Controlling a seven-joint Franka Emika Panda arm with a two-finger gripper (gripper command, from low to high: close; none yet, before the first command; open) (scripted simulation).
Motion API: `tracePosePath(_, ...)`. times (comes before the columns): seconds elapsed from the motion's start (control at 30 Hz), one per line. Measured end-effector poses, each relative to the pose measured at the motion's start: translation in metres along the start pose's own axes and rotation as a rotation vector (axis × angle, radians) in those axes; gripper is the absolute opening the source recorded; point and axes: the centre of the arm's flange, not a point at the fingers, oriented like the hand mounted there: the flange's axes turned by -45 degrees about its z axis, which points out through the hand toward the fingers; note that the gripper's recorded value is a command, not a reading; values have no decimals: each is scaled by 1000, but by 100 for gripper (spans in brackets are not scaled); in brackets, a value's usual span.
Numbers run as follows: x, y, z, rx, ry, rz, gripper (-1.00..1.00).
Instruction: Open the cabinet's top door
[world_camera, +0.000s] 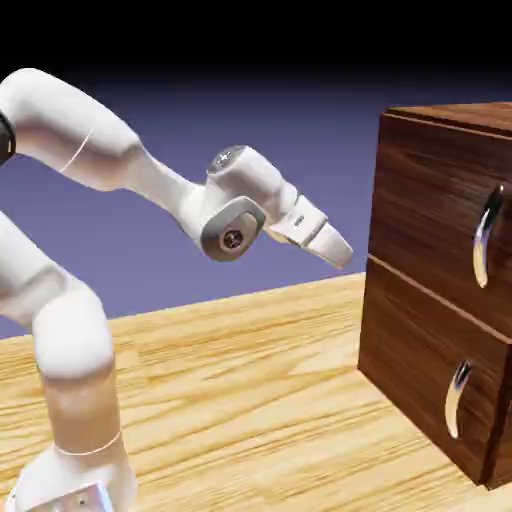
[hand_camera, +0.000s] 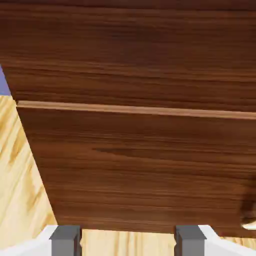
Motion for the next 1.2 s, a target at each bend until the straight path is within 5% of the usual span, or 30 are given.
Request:
tracePosePath(0.53,75,5,-90,-112,293,-835,0)
tracePosePath(1.2,94,81,-140,-538,445,-1705,0)
